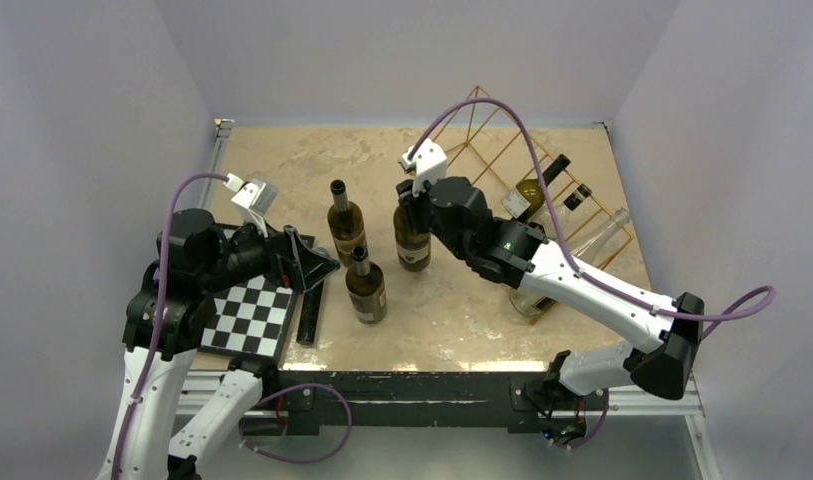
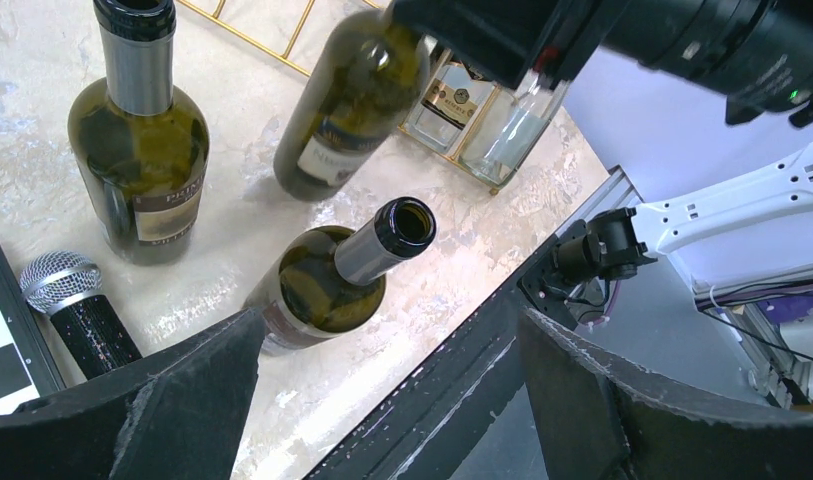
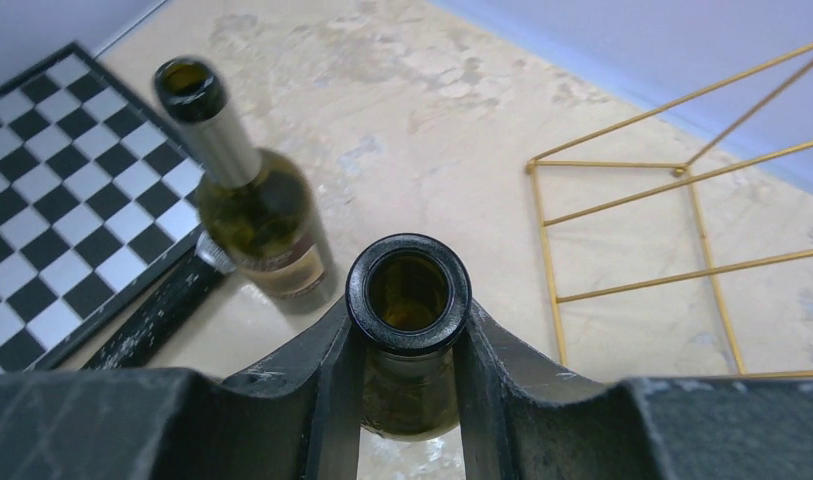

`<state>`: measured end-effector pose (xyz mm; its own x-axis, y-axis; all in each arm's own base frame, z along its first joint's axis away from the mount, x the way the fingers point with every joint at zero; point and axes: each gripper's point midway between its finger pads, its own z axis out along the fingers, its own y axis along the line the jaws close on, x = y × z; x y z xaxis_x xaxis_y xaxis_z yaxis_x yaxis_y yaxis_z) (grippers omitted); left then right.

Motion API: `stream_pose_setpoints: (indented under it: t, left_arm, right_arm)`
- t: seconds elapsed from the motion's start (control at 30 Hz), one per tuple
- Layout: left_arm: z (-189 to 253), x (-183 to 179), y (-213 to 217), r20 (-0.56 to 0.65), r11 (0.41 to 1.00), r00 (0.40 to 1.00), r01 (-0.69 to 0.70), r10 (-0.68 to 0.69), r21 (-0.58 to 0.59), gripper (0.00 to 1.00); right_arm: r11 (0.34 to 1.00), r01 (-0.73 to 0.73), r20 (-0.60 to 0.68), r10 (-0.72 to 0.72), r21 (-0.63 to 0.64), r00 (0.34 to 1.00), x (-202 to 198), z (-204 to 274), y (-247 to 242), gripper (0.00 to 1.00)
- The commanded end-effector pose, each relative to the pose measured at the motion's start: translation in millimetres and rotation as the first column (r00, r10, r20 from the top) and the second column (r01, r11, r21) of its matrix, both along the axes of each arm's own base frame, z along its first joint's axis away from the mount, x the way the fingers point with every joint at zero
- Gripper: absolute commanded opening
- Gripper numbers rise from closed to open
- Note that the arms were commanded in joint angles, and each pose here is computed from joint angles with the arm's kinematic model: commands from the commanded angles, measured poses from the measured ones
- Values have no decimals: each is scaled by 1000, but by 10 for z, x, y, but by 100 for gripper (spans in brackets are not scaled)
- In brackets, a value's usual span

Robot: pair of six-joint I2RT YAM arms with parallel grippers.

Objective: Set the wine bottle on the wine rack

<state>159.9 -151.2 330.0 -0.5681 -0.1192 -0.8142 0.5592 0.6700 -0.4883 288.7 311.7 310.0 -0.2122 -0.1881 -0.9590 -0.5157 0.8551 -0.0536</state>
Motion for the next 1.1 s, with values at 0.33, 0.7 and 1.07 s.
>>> stream_pose_setpoints:
  t: [0.33,0.7,1.07]
  left_arm:
    - [142,-70,1,49,1000,999,14,-14,-4,99]
    - [146,-65,-17,43,1000,999,24,-23,-10,99]
    - [135,-74,-5,45,1000,999,19,-19,-4,99]
  right_arm:
    - [913,227,-4,-240,338,971,818,903,-1020,0]
    - [886,324,-71,-319,333,945,1243,666,-1265,0]
    - [857,386,-63,-389,342,919,1401,682,-1480,0]
